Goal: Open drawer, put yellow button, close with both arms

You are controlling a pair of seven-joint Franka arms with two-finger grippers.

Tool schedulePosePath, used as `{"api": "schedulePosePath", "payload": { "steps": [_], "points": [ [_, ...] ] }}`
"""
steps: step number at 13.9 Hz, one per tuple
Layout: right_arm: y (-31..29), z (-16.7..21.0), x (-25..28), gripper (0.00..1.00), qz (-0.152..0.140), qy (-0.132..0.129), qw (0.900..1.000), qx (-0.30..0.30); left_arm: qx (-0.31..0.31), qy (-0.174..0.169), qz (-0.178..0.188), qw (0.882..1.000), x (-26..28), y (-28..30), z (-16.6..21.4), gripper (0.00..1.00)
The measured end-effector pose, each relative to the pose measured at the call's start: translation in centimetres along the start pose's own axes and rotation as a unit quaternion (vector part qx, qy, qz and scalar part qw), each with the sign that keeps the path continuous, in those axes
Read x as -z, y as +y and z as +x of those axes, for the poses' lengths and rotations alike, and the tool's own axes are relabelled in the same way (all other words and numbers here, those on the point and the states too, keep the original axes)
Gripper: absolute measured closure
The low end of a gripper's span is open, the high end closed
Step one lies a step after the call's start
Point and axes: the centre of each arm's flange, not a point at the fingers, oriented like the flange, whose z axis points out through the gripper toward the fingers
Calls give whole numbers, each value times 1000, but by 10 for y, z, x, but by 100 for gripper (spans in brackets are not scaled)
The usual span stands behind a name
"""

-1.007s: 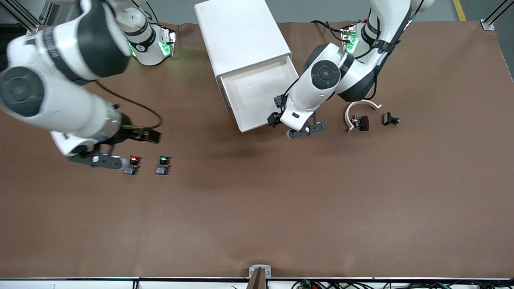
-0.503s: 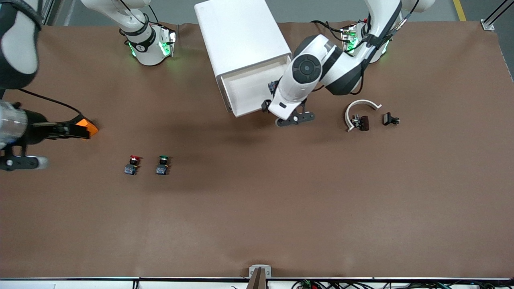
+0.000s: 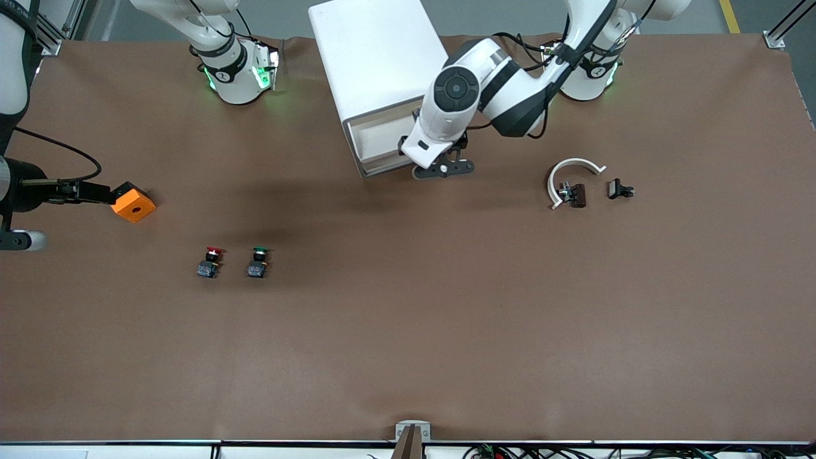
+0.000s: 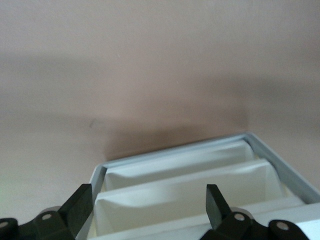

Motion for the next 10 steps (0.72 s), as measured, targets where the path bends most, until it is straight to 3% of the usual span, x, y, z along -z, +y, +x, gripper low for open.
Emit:
{"api": "schedulePosePath", "payload": {
  "steps": [10],
  "points": [
    [30,-36,16,0,7,5,1000,-24,-30,-18,9,999,-18,19,-30,0]
  ]
}}
